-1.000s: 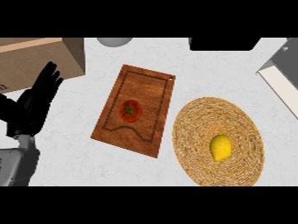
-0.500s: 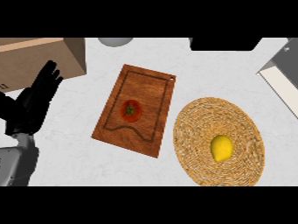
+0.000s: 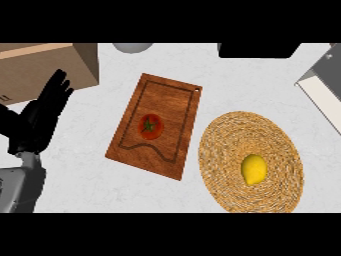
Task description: Pick the croissant from the placemat and place it in the tiered shelf
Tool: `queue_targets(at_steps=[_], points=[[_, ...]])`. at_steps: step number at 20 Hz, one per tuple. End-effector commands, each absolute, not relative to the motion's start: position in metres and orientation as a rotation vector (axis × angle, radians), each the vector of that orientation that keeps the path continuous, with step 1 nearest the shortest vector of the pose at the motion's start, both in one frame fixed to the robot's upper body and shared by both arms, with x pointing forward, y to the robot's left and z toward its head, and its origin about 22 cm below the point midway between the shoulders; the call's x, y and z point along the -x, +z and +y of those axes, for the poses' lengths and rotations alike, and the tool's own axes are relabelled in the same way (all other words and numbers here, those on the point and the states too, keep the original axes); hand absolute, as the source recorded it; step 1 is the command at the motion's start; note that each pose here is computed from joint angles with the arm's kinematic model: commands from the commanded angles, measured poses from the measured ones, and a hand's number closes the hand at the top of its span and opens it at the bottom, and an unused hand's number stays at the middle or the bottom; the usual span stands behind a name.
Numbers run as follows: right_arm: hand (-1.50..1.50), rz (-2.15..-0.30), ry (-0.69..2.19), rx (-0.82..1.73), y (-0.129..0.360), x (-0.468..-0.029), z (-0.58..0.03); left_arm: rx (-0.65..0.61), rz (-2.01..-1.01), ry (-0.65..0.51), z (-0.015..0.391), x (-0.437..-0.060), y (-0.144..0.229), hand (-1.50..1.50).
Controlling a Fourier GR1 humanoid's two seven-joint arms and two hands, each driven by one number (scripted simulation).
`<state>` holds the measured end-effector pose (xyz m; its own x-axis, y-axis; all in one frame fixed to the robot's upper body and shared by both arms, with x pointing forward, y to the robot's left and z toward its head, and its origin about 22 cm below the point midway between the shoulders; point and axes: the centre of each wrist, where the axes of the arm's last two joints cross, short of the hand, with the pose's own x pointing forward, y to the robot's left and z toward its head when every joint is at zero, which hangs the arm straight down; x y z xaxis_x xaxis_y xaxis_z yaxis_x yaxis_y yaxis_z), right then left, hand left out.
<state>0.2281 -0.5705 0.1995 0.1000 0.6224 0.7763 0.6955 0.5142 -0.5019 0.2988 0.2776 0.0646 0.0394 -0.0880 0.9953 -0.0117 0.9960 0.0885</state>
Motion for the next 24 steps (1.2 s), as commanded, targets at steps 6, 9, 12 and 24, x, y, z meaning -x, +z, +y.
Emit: queue_targets(at_steps=[6,9,12,24], points=[[-1.50,-1.609,-0.086,0.951,0.223,-0.198,-0.615,-0.089,-1.535,-0.053,0.265,-0.298,0.071,0.00],[-1.50,-1.528,-0.097,0.876,0.258,-0.174,-0.632,-0.085,-1.532,-0.048,0.287,-0.304,0.064,0.00],[-1.50,-1.556,-0.121,0.885,0.260,-0.132,-0.653,-0.076,-1.536,-0.035,0.285,-0.302,0.070,0.00],[-1.50,-1.720,0.007,0.737,0.257,-0.057,-0.673,-0.098,-1.511,-0.029,0.289,-0.290,0.048,0.00]])
